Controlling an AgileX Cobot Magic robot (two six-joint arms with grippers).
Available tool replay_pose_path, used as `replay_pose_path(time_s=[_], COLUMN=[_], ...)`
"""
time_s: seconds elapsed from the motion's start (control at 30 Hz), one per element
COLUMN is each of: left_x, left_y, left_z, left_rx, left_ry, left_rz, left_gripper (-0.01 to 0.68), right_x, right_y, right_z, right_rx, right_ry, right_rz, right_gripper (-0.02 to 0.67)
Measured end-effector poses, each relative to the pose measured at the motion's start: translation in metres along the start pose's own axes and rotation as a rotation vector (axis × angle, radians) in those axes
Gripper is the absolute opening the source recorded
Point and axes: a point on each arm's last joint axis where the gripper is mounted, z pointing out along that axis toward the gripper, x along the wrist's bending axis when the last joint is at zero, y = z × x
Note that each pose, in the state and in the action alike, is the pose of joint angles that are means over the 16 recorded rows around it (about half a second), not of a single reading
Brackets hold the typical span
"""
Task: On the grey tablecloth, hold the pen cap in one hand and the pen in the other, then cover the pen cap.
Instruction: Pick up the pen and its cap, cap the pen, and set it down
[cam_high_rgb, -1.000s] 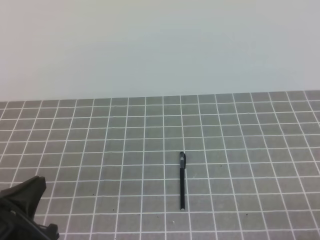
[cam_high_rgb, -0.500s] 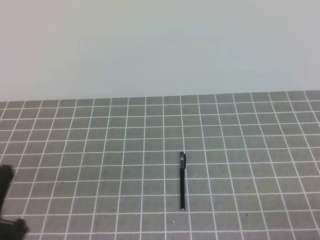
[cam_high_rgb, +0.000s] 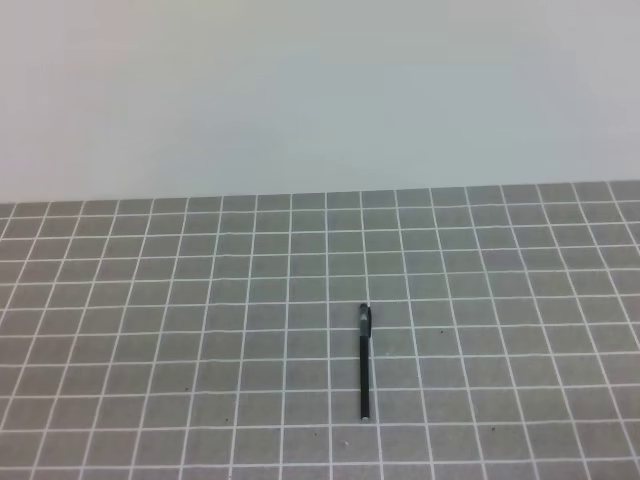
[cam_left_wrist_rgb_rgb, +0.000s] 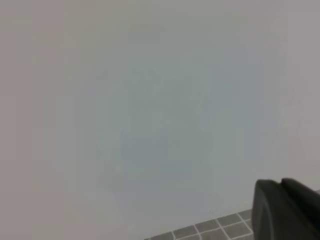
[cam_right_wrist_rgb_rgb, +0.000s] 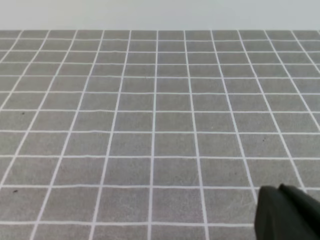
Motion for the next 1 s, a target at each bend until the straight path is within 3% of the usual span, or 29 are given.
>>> replay_pose_path(time_s=[0.27, 0.6, 1.0], left_x=[-0.004, -0.012, -0.005], left_y=[-0.002, -0.018, -0.047], left_z=[-0.003, -0.005, -0.018], left_rx=[-0.019, 0.09, 0.278], left_ry=[-0.048, -0.112, 0.074], left_rz=[-0.018, -0.159, -0.213], left_gripper=[-0.003, -0.003, -0.003], right_x=[0.0, 0.0, 0.0], right_y=[0.0, 0.0, 0.0], right_z=[0.0, 0.0, 0.0], right_rx=[0.0, 0.0, 0.0], right_ry=[0.0, 0.0, 0.0], right_rz=[0.0, 0.0, -0.001], right_gripper=[-0.004, -0.004, -0.003])
